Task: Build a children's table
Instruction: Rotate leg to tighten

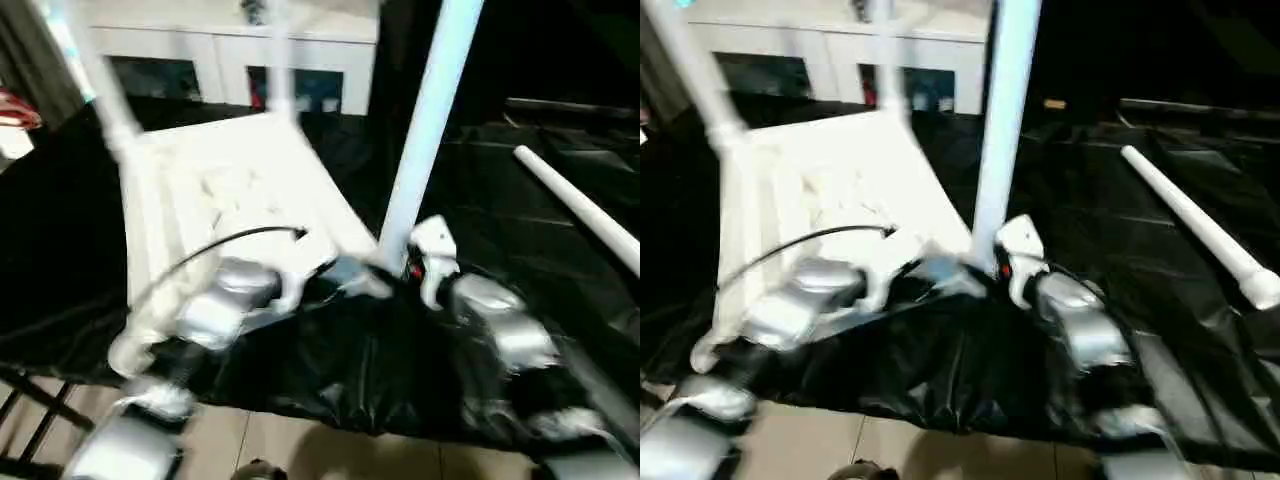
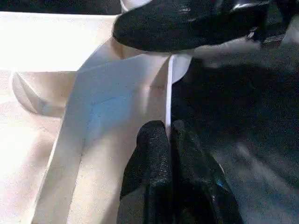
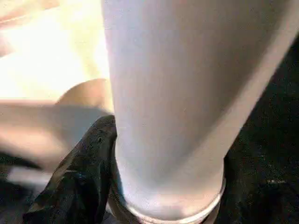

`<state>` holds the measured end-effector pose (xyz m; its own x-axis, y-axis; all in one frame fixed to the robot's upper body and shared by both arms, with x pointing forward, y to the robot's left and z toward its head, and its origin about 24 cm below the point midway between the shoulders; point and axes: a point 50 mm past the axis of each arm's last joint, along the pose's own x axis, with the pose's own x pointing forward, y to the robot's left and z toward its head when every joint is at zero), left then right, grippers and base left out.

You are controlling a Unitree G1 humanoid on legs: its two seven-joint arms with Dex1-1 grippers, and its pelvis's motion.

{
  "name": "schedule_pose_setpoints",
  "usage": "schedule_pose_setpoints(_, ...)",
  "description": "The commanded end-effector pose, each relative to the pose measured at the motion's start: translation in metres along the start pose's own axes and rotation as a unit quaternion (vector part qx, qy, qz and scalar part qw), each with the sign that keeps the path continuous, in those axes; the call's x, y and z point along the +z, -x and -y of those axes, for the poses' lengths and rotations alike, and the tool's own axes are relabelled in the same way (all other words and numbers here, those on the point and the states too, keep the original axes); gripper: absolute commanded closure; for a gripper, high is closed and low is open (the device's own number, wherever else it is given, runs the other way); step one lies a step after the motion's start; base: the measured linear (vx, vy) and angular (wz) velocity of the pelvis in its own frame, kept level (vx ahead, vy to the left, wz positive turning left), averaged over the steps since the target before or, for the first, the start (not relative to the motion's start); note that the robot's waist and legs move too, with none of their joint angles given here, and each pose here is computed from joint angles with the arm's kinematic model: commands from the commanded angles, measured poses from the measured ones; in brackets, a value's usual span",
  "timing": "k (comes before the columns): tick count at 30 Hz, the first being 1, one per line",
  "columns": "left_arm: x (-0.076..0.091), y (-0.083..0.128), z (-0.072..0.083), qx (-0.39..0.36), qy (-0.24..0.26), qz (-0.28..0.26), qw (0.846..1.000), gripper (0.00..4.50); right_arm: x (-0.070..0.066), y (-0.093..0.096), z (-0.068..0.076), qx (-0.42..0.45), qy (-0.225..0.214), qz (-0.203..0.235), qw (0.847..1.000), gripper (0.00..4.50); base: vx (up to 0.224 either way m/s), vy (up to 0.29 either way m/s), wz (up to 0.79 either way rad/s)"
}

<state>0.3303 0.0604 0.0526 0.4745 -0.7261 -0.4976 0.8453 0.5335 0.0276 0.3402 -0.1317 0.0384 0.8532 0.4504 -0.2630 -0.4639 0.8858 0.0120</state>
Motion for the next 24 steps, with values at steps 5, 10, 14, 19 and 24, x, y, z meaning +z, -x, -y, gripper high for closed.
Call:
schedule_pose_setpoints(5,0.029,-0.007,0.001,0.035,-0.009,0.052,0.998,4.5,-0.018,-0.008,-0.023,0.001,-0.046,-0.023,0.999,1.11,0.0,0.0,0.0)
schedule_pose_setpoints(10,0.029,-0.008,0.008,0.012,-0.026,0.055,0.998,4.5,-0.016,-0.008,-0.021,-0.005,-0.029,-0.018,0.999,0.65,0.0,0.0,0.0)
schedule_pose_setpoints(14,0.03,-0.009,0.011,-0.002,-0.041,0.072,0.997,4.5,-0.009,-0.005,-0.015,-0.02,0.016,-0.006,1.0,0.62,0.0,0.0,0.0)
schedule_pose_setpoints(19,0.038,-0.01,0.013,-0.004,-0.032,0.101,0.994,4.22,0.003,0.012,-0.005,-0.014,0.043,0.022,0.999,0.6,0.0,0.0,0.0)
schedule_pose_setpoints(24,0.038,0.01,0.002,0.038,-0.034,0.113,0.992,3.8,0.01,0.043,0.01,-0.009,0.049,0.043,0.998,0.58,0.0,0.0,0.0)
